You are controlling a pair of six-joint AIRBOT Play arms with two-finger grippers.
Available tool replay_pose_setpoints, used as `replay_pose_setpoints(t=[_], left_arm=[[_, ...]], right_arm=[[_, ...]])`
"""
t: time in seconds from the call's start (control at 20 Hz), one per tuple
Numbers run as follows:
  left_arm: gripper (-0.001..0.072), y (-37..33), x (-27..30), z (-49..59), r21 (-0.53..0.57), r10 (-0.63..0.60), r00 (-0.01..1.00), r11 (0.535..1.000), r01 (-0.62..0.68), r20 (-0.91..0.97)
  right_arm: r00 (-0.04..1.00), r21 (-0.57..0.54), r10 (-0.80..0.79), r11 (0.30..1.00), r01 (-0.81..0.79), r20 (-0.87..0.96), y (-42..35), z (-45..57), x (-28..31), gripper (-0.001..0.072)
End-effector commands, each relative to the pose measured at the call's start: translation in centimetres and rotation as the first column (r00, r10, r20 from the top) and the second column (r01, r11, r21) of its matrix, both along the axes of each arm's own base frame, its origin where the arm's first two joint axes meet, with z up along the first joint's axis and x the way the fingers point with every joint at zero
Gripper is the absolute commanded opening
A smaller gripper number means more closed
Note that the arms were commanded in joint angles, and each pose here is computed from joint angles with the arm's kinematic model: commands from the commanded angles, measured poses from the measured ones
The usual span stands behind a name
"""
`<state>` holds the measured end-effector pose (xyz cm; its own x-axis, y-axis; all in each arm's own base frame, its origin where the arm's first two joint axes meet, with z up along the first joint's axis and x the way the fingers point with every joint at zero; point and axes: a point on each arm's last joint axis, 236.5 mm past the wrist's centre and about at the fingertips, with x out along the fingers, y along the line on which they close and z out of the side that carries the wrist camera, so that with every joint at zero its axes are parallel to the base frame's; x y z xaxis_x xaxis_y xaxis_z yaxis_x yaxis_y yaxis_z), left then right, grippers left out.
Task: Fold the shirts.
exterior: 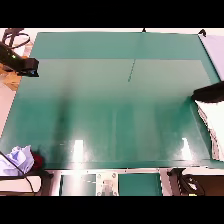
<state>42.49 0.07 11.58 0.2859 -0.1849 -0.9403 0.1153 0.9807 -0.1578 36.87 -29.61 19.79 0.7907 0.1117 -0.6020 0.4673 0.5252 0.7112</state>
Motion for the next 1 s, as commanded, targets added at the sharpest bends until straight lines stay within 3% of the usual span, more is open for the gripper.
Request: replay_pose_setpoints(t=[0.0, 0.2, 0.35, 0.55, 0.6, 0.65, 0.7, 0.85, 0.95], left_arm=[[0.0030, -0.1, -0.1, -0.1, -0.005, -0.001, 1.000, 1.000, 0.001, -0.004], [0.0030, -0.8, -0.2, 0.1, -0.035, -0.011, 1.000, 0.999, 0.011, -0.005], [0.0030, -1.5, -0.2, 0.2, -0.062, -0.020, 1.000, 0.998, 0.020, -0.004], [0.0030, -1.8, -0.2, 0.3, -0.076, -0.024, 1.000, 0.997, 0.024, -0.001], [0.0030, -1.8, -0.2, 0.3, -0.076, -0.024, 1.000, 0.997, 0.024, -0.001], [0.0030, -1.8, -0.1, 0.3, -0.076, -0.024, 1.000, 0.997, 0.024, 0.000], [0.0030, -1.8, -0.2, 0.3, -0.076, -0.024, 1.000, 0.997, 0.024, -0.001], [0.0030, -1.8, -0.1, 0.4, -0.076, -0.023, 1.000, 0.997, 0.023, 0.002], [0.0030, -1.8, -0.1, 0.4, -0.075, -0.023, 1.000, 0.997, 0.024, 0.003]], right_arm=[[0.992, -0.029, -0.086, 0.996, 0.084, -0.094, -2.8, -1.0, -4.7, 0.0012], [0.898, -0.025, -0.161, 0.986, 0.166, -0.409, -3.2, -5.7, -11.1, 0.0013], [0.724, -0.031, -0.252, 0.952, 0.304, -0.642, -2.9, -9.1, -17.1, 0.0013], [0.502, -0.008, -0.216, 0.924, 0.383, -0.837, -0.8, -13.1, -23.0, 0.0042], [0.475, 0.013, -0.185, 0.923, 0.384, -0.860, -0.1, -14.4, -23.7, 0.0240], [0.458, 0.044, -0.150, 0.922, 0.385, -0.876, 0.7, -15.6, -24.1, 0.0496], [0.439, 0.082, -0.105, 0.919, 0.386, -0.892, 1.9, -16.9, -24.6, 0.0571], [0.415, 0.140, -0.060, 0.889, 0.435, -0.908, 3.6, -18.6, -24.7, 0.0568], [0.545, 0.223, -0.043, 0.883, 0.413, -0.837, 4.2, -18.2, -21.0, 0.0548]])
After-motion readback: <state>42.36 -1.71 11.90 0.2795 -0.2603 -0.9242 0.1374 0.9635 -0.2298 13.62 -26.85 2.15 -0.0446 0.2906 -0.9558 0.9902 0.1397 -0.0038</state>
